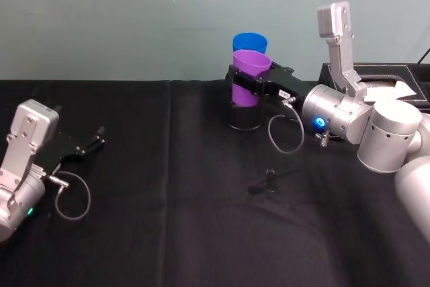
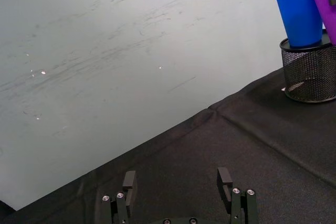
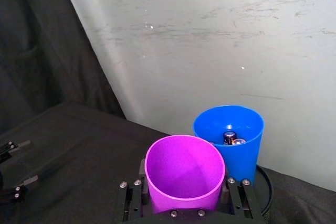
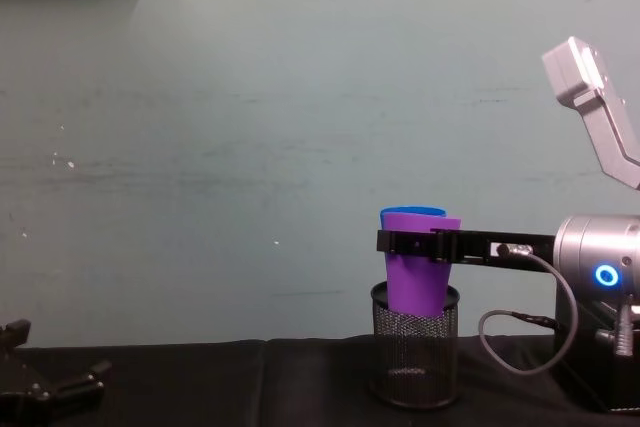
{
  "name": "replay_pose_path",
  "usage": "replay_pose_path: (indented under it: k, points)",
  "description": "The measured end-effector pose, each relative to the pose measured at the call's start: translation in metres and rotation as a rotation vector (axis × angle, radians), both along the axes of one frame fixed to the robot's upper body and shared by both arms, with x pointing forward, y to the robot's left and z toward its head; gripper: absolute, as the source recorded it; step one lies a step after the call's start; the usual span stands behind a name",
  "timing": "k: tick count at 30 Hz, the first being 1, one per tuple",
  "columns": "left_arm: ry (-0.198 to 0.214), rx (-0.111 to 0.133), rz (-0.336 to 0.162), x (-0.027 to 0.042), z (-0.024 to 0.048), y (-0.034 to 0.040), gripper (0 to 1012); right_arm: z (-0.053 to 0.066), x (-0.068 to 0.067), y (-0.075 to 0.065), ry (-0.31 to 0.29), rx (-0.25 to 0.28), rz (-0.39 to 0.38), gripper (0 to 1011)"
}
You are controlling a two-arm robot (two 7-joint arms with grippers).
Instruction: Pick up one cup with a gripper and tap it against the other cup.
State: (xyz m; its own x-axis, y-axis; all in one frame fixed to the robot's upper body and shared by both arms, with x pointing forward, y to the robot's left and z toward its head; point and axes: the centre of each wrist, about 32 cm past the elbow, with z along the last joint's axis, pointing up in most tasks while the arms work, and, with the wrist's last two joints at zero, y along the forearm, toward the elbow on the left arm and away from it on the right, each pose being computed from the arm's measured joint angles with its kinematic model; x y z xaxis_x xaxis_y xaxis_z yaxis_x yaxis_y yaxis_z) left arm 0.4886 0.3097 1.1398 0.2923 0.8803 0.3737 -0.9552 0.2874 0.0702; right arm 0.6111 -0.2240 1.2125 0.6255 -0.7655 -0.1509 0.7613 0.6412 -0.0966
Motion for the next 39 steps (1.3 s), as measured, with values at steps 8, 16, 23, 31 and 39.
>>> replay_pose_path:
  k: [8, 16, 23, 31, 39]
  points:
    - [0.000, 0.000, 0.000, 0.0000, 0.0000, 0.0000, 1000, 0.0000, 0.0000, 0.0000, 0.000, -0.001, 0.000, 724]
    - [0.000, 0.000, 0.000, 0.0000, 0.0000, 0.0000, 1000, 0.0000, 0.0000, 0.0000, 0.000, -0.001, 0.000, 724]
    - [0.000, 0.000, 0.000, 0.0000, 0.0000, 0.0000, 1000, 0.0000, 0.0000, 0.0000, 0.000, -0.001, 0.000, 724]
    - [0.000, 0.000, 0.000, 0.0000, 0.0000, 0.0000, 1000, 0.0000, 0.0000, 0.0000, 0.000, -0.001, 0.000, 724]
    - [0.000, 0.000, 0.000, 0.0000, 0.0000, 0.0000, 1000, 0.0000, 0.0000, 0.0000, 0.000, -0.001, 0.000, 726]
